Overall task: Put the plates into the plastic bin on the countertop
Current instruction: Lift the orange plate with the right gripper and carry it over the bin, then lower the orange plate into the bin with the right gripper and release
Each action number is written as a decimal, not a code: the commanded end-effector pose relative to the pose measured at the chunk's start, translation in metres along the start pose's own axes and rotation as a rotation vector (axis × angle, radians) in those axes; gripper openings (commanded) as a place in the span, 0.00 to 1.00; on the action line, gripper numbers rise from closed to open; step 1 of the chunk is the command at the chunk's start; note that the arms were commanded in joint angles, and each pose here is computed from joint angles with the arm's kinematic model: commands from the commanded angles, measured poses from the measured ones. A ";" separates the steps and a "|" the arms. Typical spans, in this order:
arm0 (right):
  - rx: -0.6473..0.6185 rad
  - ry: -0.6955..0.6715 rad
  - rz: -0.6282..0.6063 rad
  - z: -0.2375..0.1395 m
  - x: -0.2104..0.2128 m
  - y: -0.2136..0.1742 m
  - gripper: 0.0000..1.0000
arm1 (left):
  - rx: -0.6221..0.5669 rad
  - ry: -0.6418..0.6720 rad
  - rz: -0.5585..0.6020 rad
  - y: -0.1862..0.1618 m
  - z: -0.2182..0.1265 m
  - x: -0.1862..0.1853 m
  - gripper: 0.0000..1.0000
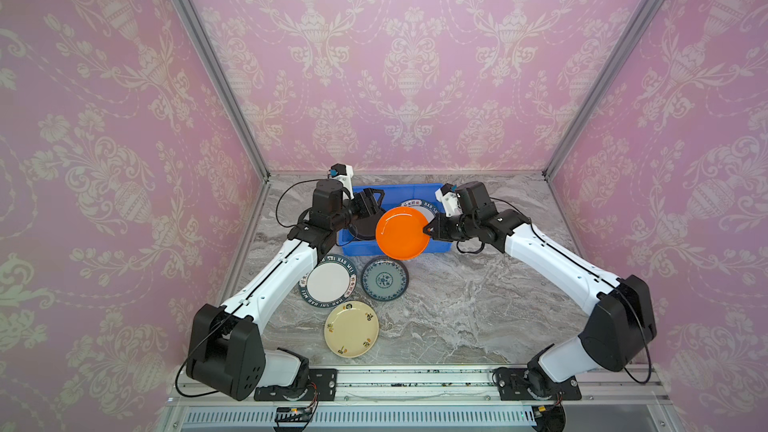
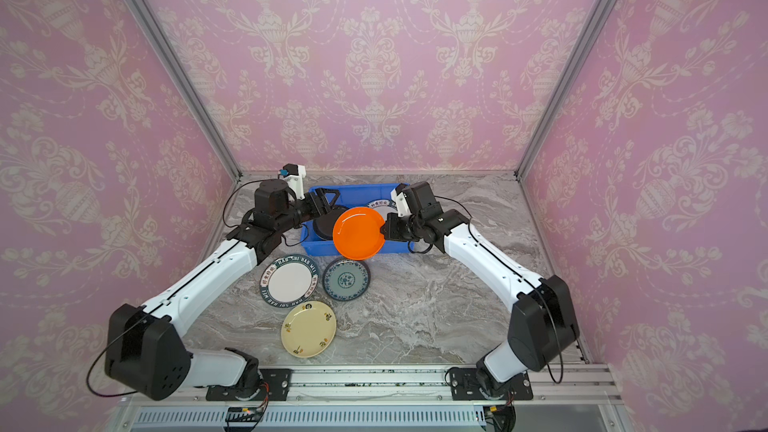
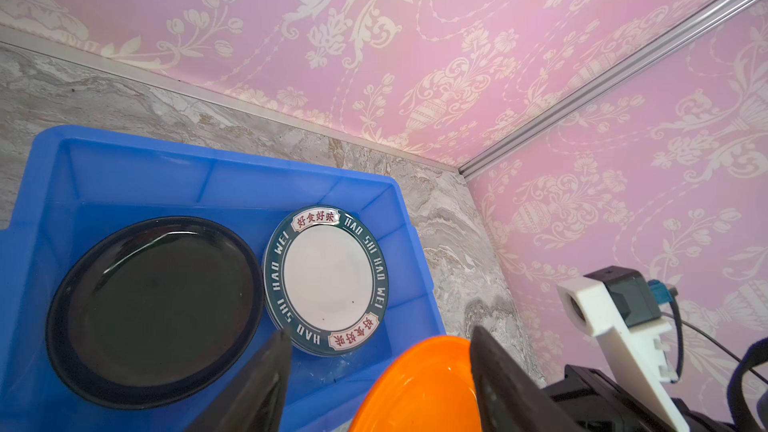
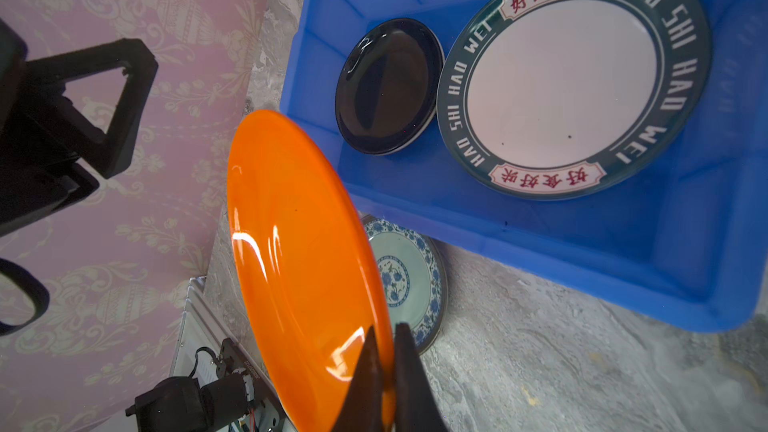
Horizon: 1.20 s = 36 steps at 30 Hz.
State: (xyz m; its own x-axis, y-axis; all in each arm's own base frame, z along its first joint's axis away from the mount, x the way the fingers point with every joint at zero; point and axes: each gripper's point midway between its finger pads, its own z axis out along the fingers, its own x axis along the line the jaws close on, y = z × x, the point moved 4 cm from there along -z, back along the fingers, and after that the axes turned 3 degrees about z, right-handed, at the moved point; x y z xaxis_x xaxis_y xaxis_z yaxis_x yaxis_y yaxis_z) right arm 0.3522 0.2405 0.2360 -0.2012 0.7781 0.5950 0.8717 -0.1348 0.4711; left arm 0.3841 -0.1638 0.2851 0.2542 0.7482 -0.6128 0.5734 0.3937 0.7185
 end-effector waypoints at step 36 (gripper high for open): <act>0.124 -0.031 0.124 0.216 -0.019 0.066 0.22 | 0.078 -0.029 -0.026 -0.022 0.016 0.011 0.70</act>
State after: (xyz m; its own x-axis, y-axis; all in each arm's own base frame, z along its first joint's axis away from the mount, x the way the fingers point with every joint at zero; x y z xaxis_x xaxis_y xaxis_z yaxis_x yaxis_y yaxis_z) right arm 0.5124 0.3442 0.1169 -0.0638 0.7572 0.6500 0.9360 -0.1805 0.3021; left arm 0.3911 -0.1667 0.2637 0.2380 0.7263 -0.6449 0.6226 0.3955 0.6752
